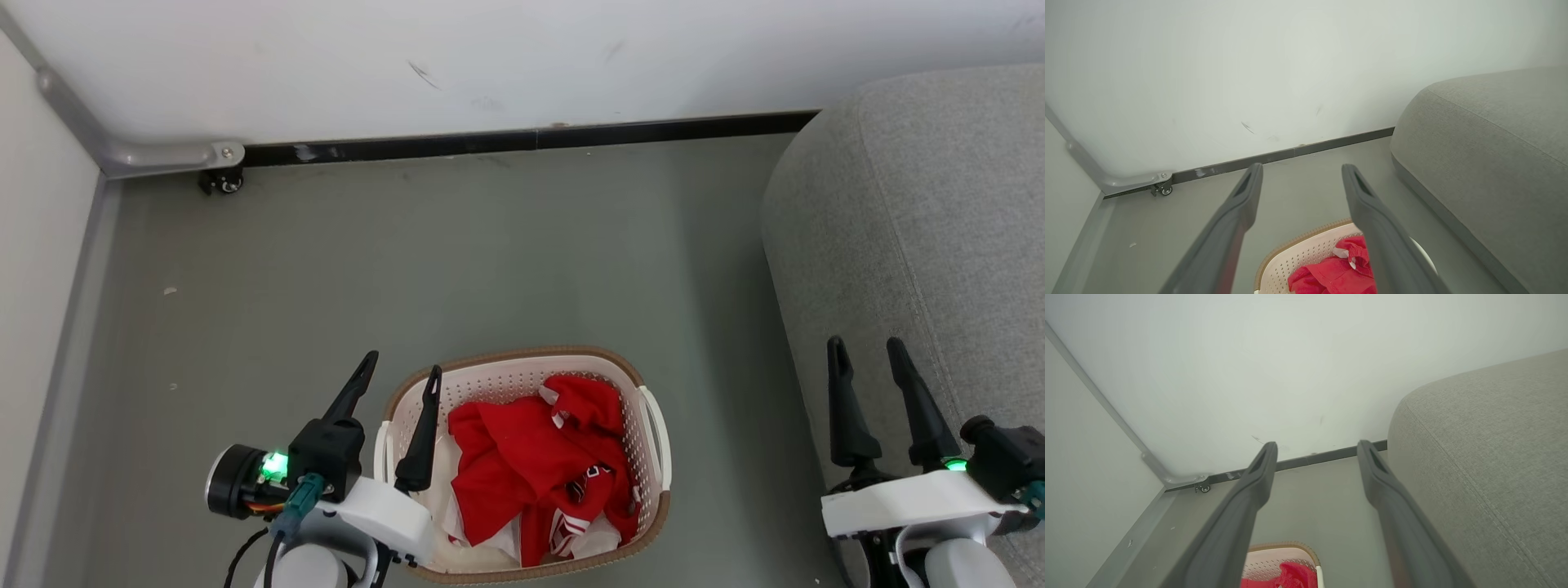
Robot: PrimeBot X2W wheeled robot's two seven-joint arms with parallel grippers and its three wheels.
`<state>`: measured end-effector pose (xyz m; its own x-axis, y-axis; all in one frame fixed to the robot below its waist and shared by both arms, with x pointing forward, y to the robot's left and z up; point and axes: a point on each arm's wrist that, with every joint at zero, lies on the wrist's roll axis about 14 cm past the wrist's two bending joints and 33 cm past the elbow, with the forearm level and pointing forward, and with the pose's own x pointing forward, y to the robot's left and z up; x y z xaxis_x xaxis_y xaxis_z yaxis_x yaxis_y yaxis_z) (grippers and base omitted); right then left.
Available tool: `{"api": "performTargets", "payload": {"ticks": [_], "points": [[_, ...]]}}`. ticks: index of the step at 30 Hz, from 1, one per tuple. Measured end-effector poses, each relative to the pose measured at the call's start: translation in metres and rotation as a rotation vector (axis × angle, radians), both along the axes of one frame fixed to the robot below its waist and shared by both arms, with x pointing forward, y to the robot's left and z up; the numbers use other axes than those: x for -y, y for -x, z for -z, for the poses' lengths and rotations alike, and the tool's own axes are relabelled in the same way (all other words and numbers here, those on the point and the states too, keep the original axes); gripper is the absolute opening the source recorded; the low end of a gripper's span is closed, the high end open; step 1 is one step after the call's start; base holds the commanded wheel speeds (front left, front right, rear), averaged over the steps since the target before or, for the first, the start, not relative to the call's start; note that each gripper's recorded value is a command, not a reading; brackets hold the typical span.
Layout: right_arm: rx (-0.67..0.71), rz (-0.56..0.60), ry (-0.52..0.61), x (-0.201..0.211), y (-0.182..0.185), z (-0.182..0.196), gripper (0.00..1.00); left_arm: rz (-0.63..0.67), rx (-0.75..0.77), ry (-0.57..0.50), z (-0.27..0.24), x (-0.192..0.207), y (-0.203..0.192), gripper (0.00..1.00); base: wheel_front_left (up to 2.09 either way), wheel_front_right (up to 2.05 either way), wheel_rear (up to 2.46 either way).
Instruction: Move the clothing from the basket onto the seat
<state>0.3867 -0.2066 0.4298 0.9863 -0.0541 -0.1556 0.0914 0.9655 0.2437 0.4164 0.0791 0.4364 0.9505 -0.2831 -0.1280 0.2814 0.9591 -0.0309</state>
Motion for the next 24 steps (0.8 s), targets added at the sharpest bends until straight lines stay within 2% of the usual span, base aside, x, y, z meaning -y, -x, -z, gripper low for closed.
{"api": "performTargets", "payload": {"ticks": [7, 24], "points": [[0.017, 0.024, 0.011, 0.009, -0.016, -0.002, 1.0, 0.059, -0.038, -0.016, 0.019, 0.017, -0.016, 1.0, 0.0, 0.0, 0.0], [-0.019, 0.081, 0.028, 0.031, -0.038, 0.021, 1.0, 0.206, -0.192, -0.056, 0.09, 0.057, -0.036, 1.0, 0.0, 0.0, 0.0]]}}
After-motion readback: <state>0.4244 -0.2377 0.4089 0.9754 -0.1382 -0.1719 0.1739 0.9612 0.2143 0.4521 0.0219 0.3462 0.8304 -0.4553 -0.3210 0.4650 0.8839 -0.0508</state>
